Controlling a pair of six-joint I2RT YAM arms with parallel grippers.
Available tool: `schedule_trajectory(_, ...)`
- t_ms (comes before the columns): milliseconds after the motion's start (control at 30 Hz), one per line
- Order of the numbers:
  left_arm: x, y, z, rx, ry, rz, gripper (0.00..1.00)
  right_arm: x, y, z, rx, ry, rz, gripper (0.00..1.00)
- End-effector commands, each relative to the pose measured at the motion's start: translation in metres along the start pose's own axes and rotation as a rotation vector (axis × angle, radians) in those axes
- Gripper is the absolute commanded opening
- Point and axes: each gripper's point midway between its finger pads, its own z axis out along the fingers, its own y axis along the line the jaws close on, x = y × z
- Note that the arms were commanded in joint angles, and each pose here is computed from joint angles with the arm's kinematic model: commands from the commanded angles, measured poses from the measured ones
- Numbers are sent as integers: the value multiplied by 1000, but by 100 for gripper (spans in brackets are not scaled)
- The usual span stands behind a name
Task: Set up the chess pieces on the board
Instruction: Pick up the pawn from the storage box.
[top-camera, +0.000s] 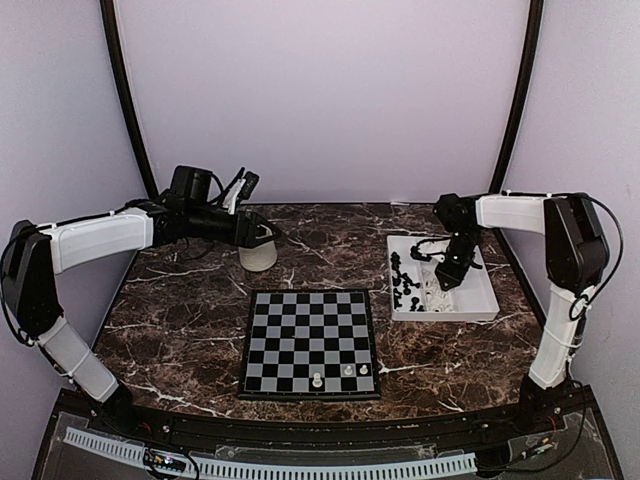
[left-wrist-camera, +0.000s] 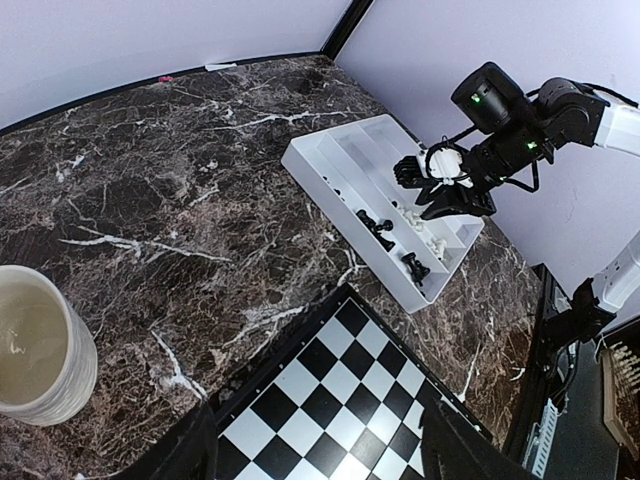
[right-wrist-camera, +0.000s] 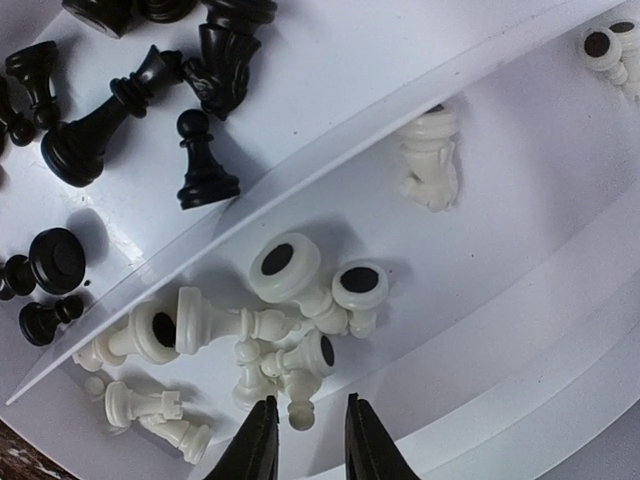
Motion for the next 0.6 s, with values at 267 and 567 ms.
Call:
schedule_trajectory(267, -12, -8, -6, 23, -18, 14, 72, 10, 10, 16, -17, 75, -38, 15)
schedule_trajectory(567, -12, -8, -6, 23, -18, 11, 72, 3, 9, -3, 1, 46, -44, 1)
